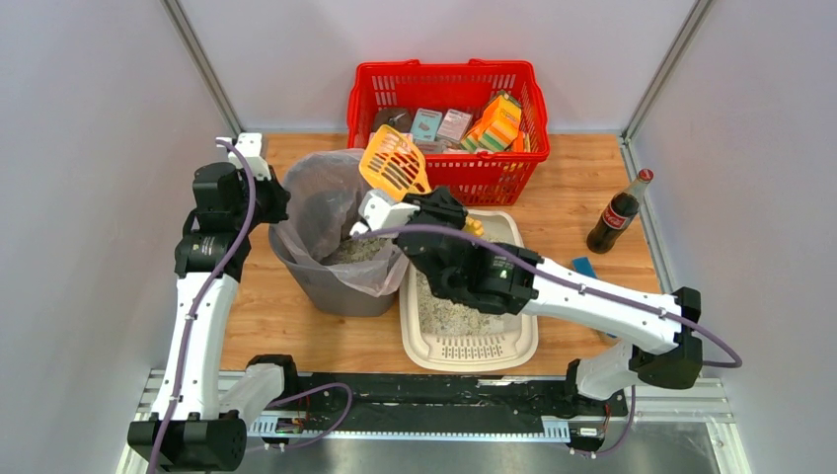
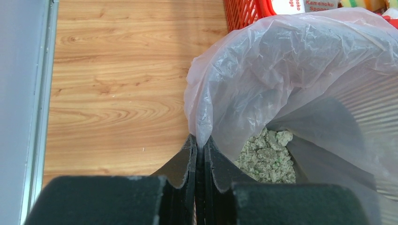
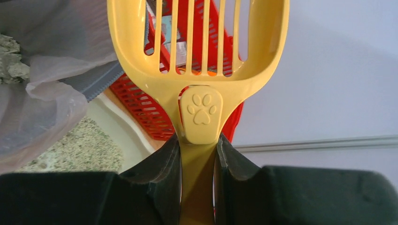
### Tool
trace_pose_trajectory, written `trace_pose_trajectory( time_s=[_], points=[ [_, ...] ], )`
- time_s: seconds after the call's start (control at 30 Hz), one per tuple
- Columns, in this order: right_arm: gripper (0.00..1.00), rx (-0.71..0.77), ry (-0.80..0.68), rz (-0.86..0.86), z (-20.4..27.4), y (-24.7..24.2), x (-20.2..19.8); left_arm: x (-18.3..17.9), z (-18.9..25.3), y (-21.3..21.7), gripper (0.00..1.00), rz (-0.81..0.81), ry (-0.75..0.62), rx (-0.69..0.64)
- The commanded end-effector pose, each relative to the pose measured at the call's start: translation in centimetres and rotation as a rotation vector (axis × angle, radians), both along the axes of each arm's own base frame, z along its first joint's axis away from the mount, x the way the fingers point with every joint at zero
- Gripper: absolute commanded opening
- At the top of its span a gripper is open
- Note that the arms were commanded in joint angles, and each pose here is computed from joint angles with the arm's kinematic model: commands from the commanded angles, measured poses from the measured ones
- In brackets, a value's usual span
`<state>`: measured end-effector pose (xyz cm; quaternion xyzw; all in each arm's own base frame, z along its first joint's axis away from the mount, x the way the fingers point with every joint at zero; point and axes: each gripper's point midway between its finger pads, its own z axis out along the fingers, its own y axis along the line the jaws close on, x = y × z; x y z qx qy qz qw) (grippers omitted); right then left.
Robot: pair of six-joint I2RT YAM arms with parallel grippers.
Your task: Clean the litter box
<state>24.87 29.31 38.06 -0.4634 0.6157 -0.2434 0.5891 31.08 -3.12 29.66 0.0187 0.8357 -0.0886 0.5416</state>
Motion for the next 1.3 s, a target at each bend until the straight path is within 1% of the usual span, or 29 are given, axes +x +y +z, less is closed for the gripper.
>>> trace_pose_trajectory(
  time_s=[0.0,0.07,0.1,0.13,0.17,0.2,0.23,0.27,0.3,0.33,0.37,0.43,0.47,0.53,0.57,0.67,0.73,0.77,0.83,0.9,1.0,1.13,1.17,1.23,1.27],
  points=[
    [0.0,0.168,0.176,0.002,-1.2,-0.7,0.5,-0.6,-1.2,-1.0,0.0,-0.036,0.056,-0.026],
    [0.0,0.23,0.244,-0.032,-1.7,-1.8,0.8,-0.6,-1.2,-0.8,0.08,-0.03,0.059,-0.021],
    [0.0,0.257,0.294,-0.006,-2.1,-1.6,0.6,-0.6,-1.3,-0.7,0.16,-0.026,0.06,-0.019],
    [0.0,0.3,0.335,-0.034,-2.4,-2.5,0.8,-0.6,-1.3,-0.7,0.34,-0.023,0.062,-0.017],
    [0.0,0.324,0.384,-0.012,-2.9,-2.3,0.6,-0.5,-1.4,-0.7,0.43,-0.023,0.063,-0.013],
    [0.0,0.339,0.411,-0.015,-3.2,-2.6,0.5,-0.5,-1.4,-0.5,0.5,-0.012,0.061,-0.008],
    [0.0,0.375,0.444,-0.042,-3.6,-3.5,0.7,-0.5,-1.4,-0.3,0.6,-0.006,0.061,-0.004],
    [0.0,0.39,0.468,-0.042,-3.9,-3.7,0.6,-0.6,-1.4,-0.1,0.64,0.0,0.061,0.006],
    [0.0,0.408,0.506,-0.029,-4.3,-3.6,0.3,-0.5,-1.3,0.3,0.65,0.023,0.056,0.021],
    [0.0,0.423,0.523,-0.044,-4.5,-4.4,0.4,-0.6,-1.3,0.6,0.68,0.036,0.054,0.035],
    [0.0,0.446,0.567,-0.04,-5.0,-4.4,0.0,-0.8,-1.1,0.8,0.69,0.042,0.046,0.053],
    [0.0,0.462,0.607,-0.067,-5.6,-5.5,0.0,-0.9,-0.8,1.9,0.7,0.093,0.032,0.101],
    [0.0,0.469,0.635,-0.072,-6.2,-5.6,-0.3,-1.2,-0.3,2.9,0.7,0.143,0.013,0.129],
    [0.0,0.472,0.652,-0.091,-6.6,-6.5,-0.5,-1.4,0.3,3.8,0.71,0.187,-0.016,0.158],
    [0.0,0.479,0.667,-0.094,-6.8,-6.6,-0.6,-1.7,1.1,4.6,0.71,0.229,-0.045,0.174],
    [0.0,0.494,0.709,-0.1,-7.5,-7.3,-1.1,-2.4,3.0,5.7,0.71,0.289,-0.105,0.217],
    [0.0,0.506,0.733,-0.109,-8.0,-7.8,-1.3,-2.9,4.8,5.3,0.71,0.283,-0.146,0.255],
    [0.0,0.507,0.748,-0.104,-8.2,-7.8,-1.5,-3.3,5.4,5.8,0.71,0.311,-0.154,0.293],
    [0.0,0.505,0.759,-0.111,-8.9,-8.3,-1.8,-3.8,7.0,4.9,0.71,0.277,-0.187,0.342],
    [0.0,0.531,0.78,-0.117,-9.2,-8.3,-2.0,-4.1,7.8,4.6,0.71,0.275,-0.206,0.36],
    [0.0,0.562,0.798,-0.104,-9.7,-8.2,-2.3,-4.6,9.4,2.8,0.71,0.207,-0.248,0.334],
    [0.0,0.591,0.813,-0.106,-9.7,-8.5,-2.4,-5.0,11.6,-2.6,0.71,-0.05,-0.318,0.267],
    [0.0,0.604,0.819,-0.098,-9.5,-8.4,-2.6,-5.2,11.2,-6.0,0.71,-0.213,-0.313,0.22],
    [0.0,0.621,0.822,-0.092,-9.0,-8.5,-2.7,-5.3,10.9,-9.9,0.7,-0.373,-0.297,0.171],
    [0.0,0.628,0.825,-0.085,-8.7,-8.3,-2.8,-6.5,10.9,-13.1,0.7,-0.528,-0.303,0.132]
  ],
)
